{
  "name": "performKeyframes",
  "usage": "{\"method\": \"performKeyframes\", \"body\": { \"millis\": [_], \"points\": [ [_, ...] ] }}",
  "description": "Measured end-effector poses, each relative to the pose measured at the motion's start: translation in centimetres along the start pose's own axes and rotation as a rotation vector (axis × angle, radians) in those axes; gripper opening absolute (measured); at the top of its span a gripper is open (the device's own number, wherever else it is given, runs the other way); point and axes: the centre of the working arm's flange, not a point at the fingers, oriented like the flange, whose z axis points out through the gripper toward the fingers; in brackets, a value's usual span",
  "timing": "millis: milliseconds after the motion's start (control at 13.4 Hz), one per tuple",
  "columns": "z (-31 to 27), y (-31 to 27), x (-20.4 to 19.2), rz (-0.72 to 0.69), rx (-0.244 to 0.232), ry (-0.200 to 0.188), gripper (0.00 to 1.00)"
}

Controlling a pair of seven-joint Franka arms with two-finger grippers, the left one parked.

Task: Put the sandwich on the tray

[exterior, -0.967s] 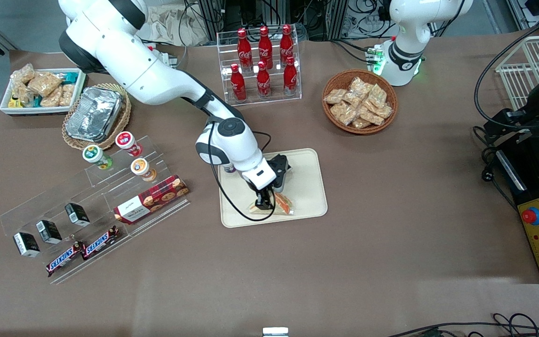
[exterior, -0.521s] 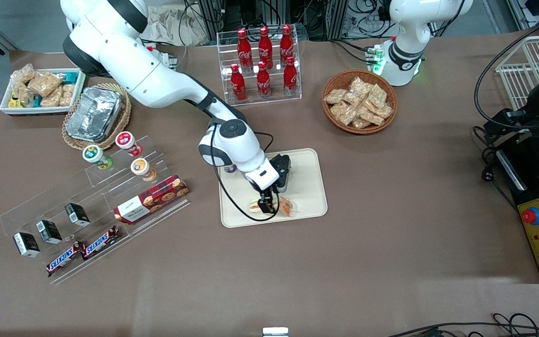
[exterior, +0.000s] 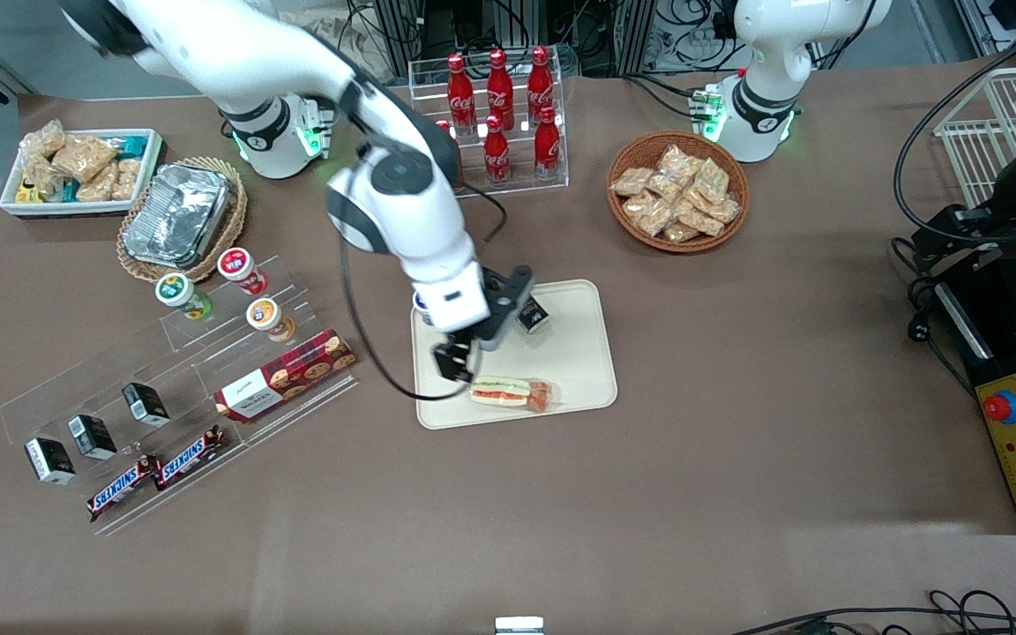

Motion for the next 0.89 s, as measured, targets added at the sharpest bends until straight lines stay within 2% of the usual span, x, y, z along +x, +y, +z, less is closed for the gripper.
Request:
{"method": "performKeyframes", "body": {
  "millis": [149,298,446,669,893],
  "points": [
    [-6.0,6.3,-4.0,0.133,-0.034,-0.082,1.00],
    [-10.9,11.1,-8.9,0.251,-0.075,-0.185,1.00],
    [-14.7,14.2,-13.2,0.368,-0.100,-0.252,1.00],
    [-19.4,20.7,-21.8,0.621,-0.045,-0.275,1.00],
    [-22.0,26.7,-30.1,0.767,-0.057,-0.265,1.00]
  ]
}}
